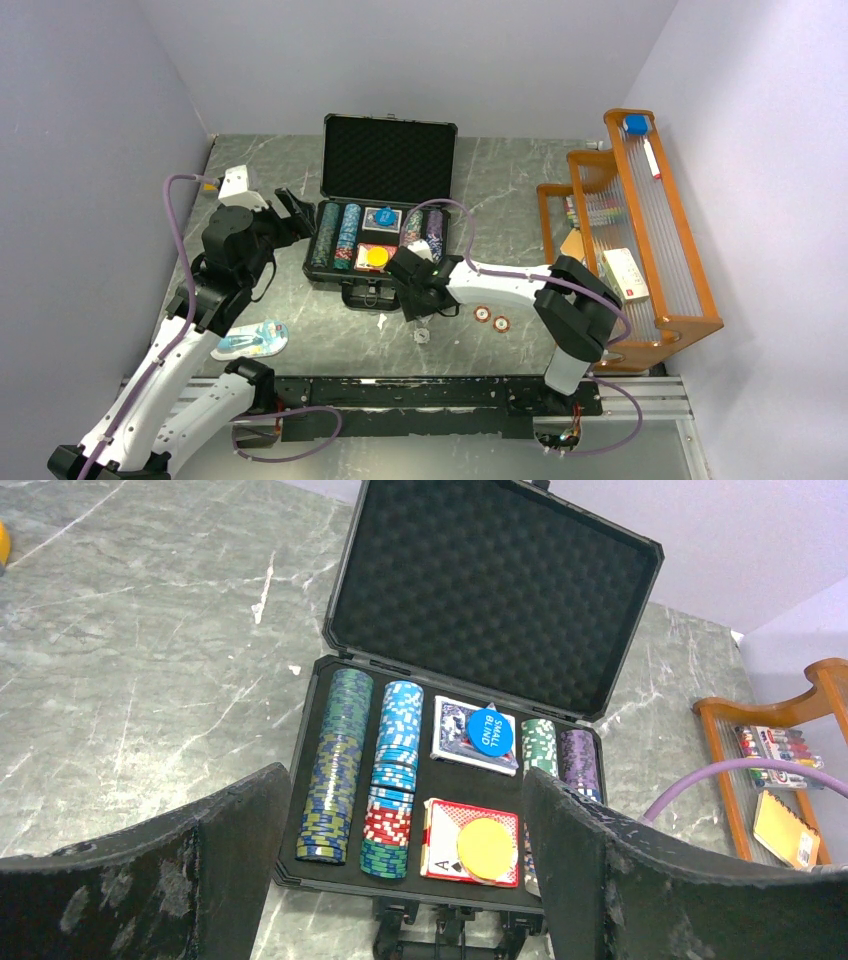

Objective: Pack up texas hold em set

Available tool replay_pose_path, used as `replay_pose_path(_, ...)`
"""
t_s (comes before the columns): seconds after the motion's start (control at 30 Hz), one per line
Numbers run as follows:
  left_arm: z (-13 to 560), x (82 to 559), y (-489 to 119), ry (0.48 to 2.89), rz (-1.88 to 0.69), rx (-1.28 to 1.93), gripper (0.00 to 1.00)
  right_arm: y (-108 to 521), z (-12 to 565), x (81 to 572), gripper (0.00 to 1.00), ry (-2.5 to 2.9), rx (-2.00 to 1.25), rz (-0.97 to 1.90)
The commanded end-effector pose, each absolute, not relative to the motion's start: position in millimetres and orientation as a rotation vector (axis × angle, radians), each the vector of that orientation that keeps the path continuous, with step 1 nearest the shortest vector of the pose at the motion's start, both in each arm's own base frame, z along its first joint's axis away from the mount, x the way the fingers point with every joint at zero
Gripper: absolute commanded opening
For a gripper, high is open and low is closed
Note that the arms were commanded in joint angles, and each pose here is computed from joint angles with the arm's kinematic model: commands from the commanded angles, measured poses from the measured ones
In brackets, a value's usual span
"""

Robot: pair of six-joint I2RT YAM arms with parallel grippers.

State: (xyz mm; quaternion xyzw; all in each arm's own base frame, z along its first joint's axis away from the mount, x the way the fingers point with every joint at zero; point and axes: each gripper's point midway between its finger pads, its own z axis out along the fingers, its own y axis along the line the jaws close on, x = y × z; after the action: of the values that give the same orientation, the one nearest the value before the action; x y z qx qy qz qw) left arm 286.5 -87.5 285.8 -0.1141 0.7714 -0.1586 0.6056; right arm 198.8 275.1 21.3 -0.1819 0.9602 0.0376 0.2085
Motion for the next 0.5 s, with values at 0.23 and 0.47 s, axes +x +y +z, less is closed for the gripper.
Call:
replay_pose_path(0.23,287,286,-87,1.773,-0.365,-0.266,0.9,274,2,193,0.54,2.718,-0.486,0.091)
replay_pose_path(0.47,287,287,-87,1.773,-0.365,-0.266,0.9,268,1,193,0.55,2.722,-0.488,0.045)
